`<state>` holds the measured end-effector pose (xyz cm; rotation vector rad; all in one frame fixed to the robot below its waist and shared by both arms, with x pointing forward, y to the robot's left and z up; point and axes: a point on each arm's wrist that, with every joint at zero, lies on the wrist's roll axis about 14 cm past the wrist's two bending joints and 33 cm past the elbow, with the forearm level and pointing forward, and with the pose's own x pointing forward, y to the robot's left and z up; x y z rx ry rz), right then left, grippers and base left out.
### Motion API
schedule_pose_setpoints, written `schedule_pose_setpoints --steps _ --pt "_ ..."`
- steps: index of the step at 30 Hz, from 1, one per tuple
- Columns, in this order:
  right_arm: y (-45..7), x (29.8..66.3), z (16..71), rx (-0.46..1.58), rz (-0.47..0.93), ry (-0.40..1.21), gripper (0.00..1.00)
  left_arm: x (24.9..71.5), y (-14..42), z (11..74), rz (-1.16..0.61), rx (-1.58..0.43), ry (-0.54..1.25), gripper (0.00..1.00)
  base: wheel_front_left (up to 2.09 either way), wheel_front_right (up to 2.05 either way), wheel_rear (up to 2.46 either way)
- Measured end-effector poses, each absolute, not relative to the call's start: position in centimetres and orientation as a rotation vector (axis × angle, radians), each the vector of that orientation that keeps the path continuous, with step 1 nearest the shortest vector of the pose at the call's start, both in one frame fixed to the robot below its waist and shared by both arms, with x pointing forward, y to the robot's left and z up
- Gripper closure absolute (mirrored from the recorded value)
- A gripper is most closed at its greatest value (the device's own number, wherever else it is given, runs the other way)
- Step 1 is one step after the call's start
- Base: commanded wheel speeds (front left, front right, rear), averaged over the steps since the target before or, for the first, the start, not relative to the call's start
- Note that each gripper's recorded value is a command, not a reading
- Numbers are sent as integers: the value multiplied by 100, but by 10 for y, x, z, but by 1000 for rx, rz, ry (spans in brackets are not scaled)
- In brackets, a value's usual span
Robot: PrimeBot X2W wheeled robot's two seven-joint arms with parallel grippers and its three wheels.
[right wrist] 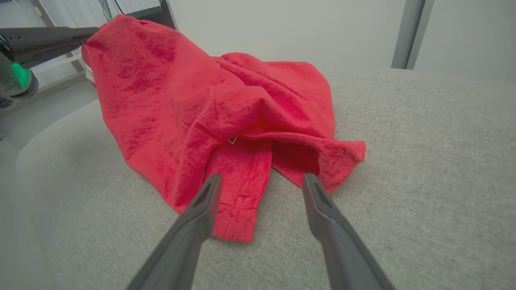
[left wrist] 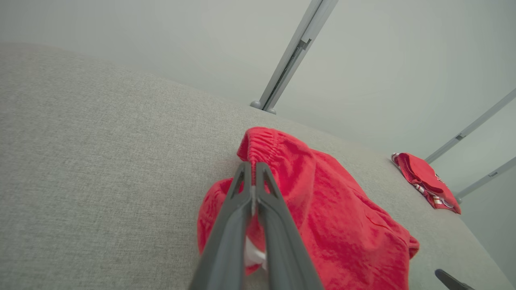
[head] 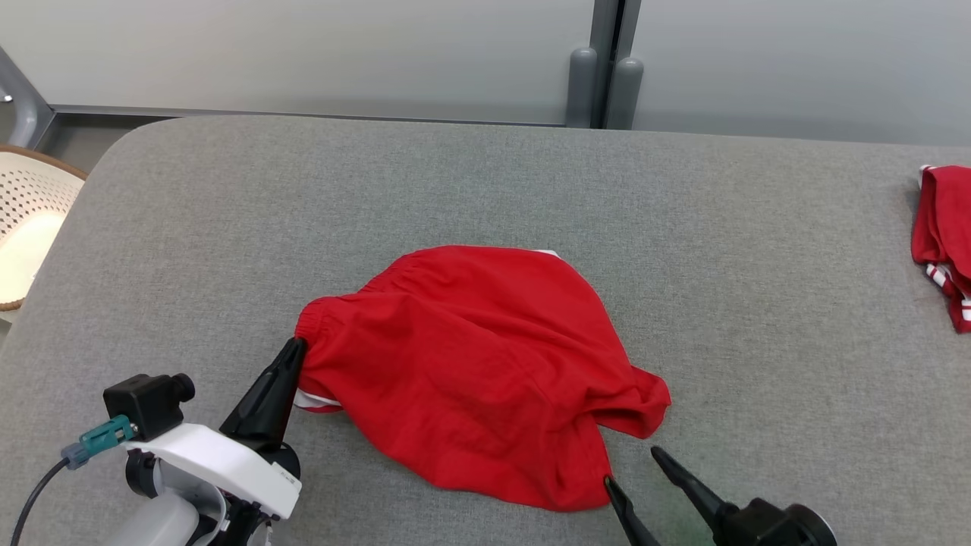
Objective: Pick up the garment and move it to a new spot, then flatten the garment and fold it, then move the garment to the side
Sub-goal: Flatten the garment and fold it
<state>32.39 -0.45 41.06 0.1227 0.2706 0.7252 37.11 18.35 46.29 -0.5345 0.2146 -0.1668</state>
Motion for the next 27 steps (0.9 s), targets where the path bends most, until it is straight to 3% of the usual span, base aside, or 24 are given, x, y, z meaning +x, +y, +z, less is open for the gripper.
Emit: schedule_pose_setpoints --steps 5,14,15,16,17,22,27 --pt "-12 301 391 68 798 345 0 369 184 463 -167 -533 210 100 0 0 0" --pt "7 303 376 160 823 445 0 374 179 455 -176 -552 228 100 0 0 0" --pt "10 301 373 164 830 460 6 374 178 453 -178 -548 233 100 0 0 0" --pt "12 301 373 161 844 465 69 374 178 452 -181 -545 235 100 0 0 0" --pt "15 303 374 160 853 461 100 375 177 452 -184 -545 236 100 0 0 0" --pt "7 336 402 222 783 368 100 376 170 450 -211 -534 244 100 0 0 0" --pt "-44 375 450 311 594 192 100 380 154 473 -322 -501 200 100 0 0 0"
